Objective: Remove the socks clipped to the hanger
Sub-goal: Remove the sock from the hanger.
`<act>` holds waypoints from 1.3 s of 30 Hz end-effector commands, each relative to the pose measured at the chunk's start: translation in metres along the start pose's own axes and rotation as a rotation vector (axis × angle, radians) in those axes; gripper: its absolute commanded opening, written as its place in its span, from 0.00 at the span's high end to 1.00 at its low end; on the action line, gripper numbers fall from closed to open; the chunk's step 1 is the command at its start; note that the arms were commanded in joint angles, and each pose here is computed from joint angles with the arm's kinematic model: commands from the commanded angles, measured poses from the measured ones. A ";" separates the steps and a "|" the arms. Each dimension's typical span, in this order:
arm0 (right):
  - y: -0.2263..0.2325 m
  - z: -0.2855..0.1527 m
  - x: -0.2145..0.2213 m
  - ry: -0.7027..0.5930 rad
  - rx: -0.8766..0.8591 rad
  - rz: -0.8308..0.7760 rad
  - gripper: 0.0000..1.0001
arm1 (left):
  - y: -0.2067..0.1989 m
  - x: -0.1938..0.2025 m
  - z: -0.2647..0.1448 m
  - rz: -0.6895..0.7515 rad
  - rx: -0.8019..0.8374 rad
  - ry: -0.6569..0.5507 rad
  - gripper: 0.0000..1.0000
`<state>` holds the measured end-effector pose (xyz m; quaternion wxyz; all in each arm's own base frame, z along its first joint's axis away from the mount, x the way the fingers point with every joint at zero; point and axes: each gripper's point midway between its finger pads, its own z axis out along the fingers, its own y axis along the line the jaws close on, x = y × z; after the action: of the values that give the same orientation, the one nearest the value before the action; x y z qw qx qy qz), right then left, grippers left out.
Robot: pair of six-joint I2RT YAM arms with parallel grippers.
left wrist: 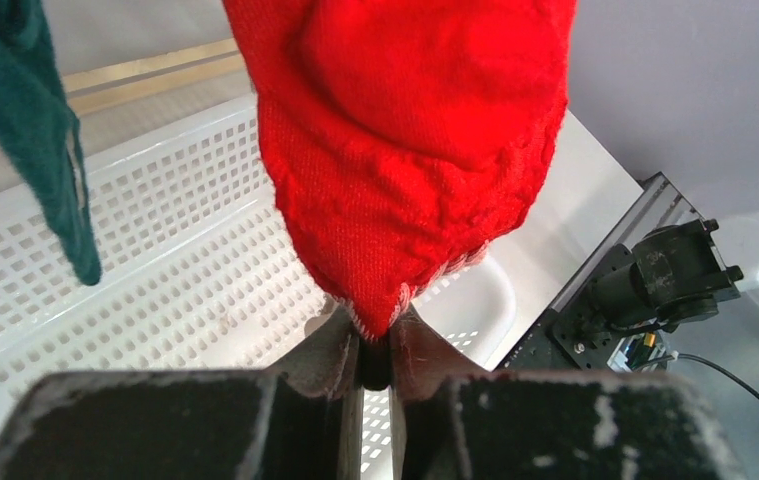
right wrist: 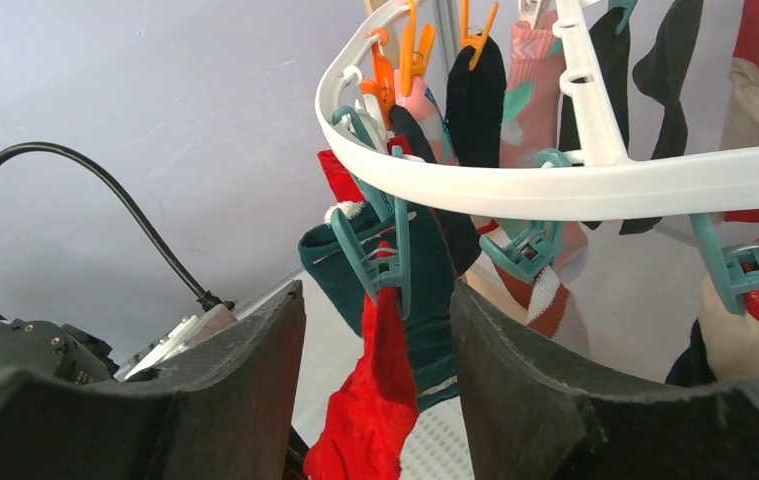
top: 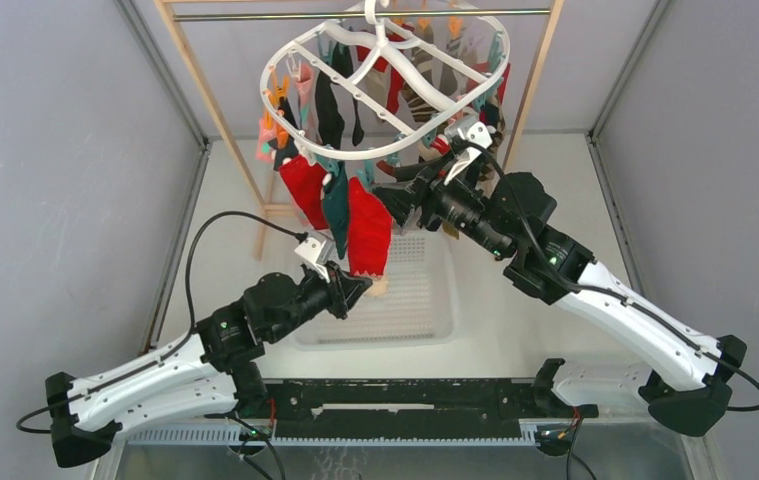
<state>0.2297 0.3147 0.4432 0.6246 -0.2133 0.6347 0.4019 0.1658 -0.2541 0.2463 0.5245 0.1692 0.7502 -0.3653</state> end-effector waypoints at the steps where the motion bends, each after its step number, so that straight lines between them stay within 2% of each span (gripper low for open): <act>1: 0.009 0.005 -0.023 -0.069 -0.030 0.020 0.39 | -0.008 -0.034 -0.011 -0.054 0.009 -0.066 0.86; 8: 0.007 0.016 -0.018 -0.062 -0.032 0.031 0.38 | -0.009 -0.035 -0.015 -0.071 0.016 -0.039 0.85; 11: 0.006 0.022 -0.014 -0.051 -0.028 0.030 0.31 | -0.010 -0.034 -0.014 -0.070 0.019 -0.033 0.85; 14: 0.005 0.026 -0.020 -0.077 -0.024 0.029 0.29 | -0.010 -0.033 -0.013 -0.071 0.021 -0.029 0.85; 29: -0.008 0.036 -0.028 -0.113 0.026 0.002 0.29 | -0.012 -0.029 -0.008 -0.063 0.034 -0.009 0.85; 33: -0.010 0.038 -0.030 -0.116 0.022 0.001 0.33 | -0.013 -0.029 -0.008 -0.061 0.036 -0.007 0.85; 39: -0.013 0.041 -0.029 -0.111 0.013 0.005 0.45 | -0.013 -0.030 -0.007 -0.057 0.036 -0.004 0.85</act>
<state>0.2684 0.3355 0.4400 0.6353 -0.1933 0.6356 0.3938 0.1630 -0.2501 0.2443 0.4935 0.1657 0.7710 -0.3667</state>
